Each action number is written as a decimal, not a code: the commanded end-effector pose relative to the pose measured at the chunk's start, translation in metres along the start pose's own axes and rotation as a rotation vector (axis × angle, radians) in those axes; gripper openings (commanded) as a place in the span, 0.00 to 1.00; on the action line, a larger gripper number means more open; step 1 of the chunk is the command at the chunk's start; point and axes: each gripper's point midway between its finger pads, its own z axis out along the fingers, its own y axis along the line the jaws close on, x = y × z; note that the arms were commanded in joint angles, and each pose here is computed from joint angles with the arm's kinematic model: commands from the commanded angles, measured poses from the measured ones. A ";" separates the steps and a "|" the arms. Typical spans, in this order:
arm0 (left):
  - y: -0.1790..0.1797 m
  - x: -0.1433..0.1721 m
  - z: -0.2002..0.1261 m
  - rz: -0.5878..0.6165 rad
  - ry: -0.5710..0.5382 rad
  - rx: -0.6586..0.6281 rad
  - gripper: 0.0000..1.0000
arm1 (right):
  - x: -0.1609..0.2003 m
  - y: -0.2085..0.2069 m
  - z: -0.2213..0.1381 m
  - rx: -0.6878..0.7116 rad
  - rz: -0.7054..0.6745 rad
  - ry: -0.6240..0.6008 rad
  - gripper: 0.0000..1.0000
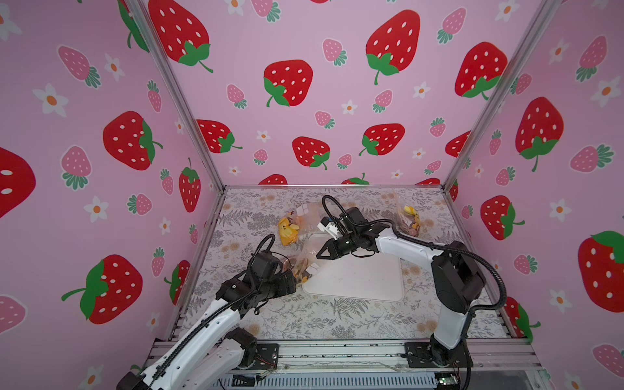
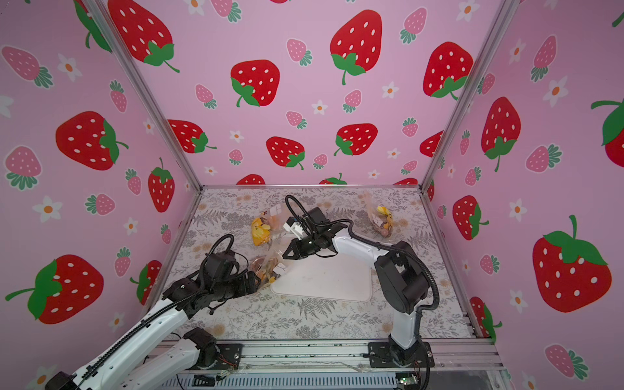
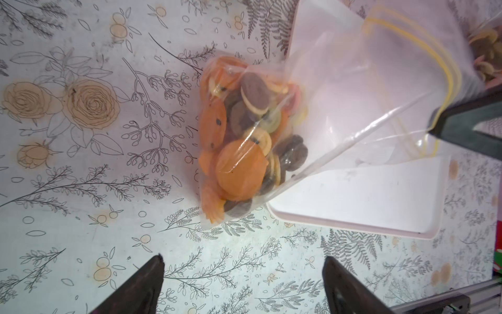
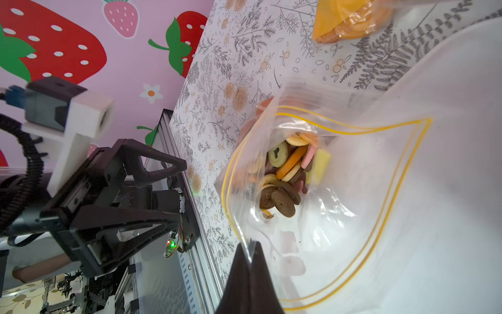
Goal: Pour cookies out of the ziploc bag
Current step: 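Pour the cookies out of the ziploc bag onto the tray.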
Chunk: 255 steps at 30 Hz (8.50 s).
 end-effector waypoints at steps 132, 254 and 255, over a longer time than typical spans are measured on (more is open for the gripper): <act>-0.133 -0.090 0.081 0.322 0.241 0.164 0.00 | 0.022 -0.015 -0.006 0.104 0.170 -0.060 0.40; -0.104 -0.035 0.064 0.437 -0.165 0.203 0.68 | 0.008 0.021 -0.023 -0.116 0.404 -0.276 0.00; -0.104 -0.034 0.065 0.438 -0.159 0.205 0.66 | 0.009 0.021 -0.023 -0.122 0.408 -0.278 0.00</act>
